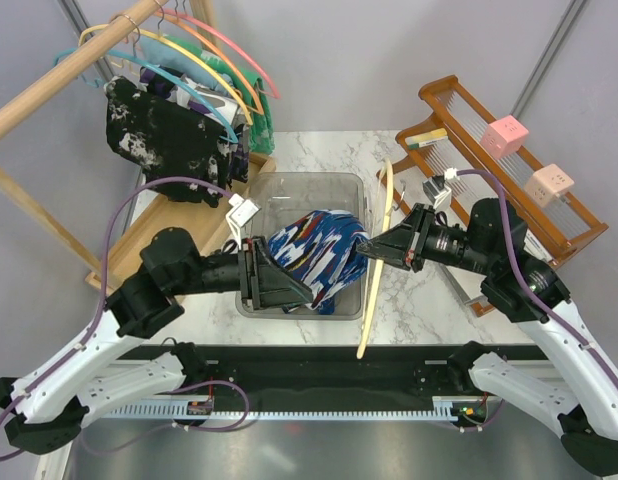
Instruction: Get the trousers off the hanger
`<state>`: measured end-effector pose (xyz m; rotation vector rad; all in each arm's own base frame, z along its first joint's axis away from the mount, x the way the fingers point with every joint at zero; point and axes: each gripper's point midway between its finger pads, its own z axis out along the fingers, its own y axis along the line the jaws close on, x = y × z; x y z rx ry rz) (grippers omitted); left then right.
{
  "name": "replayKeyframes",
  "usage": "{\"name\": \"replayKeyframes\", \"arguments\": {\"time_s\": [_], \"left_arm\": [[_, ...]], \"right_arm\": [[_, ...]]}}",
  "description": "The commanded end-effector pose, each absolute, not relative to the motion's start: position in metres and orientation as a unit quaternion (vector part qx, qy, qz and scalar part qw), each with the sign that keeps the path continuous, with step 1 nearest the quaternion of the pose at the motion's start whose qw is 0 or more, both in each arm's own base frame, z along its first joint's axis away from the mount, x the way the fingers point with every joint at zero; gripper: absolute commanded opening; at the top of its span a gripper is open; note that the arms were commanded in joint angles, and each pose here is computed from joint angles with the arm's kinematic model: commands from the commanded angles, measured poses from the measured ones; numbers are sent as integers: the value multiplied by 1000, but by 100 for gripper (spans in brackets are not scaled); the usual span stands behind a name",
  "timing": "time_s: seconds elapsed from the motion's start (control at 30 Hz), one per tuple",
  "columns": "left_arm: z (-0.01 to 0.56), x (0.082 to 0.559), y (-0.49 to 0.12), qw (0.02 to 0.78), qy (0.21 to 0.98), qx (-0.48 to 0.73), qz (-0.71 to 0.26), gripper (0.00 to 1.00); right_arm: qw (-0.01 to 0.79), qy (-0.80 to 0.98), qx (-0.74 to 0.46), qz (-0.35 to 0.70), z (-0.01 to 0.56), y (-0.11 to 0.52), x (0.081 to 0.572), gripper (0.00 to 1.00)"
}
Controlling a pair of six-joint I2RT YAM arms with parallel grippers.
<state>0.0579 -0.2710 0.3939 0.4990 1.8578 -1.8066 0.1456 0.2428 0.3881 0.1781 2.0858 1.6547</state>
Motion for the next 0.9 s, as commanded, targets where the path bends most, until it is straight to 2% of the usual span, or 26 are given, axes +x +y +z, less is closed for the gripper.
{"name": "replayKeyframes", "arguments": {"time_s": [0.0,0.3,0.47,0.87], "left_arm": [[442,56,-280,277,627,188,-703,57],[433,47,-335,262,643,221,-685,56],[414,52,-346,259,668,204,-667,56],[413,63,-365,262,683,210,-649,59]], "right_arm": [[252,720,32,646,417,244,135,0],[257,715,27,650,426,246,137,0],[263,708,22,655,437,247,139,0],[267,700,15,662,447,249,140,0]]}}
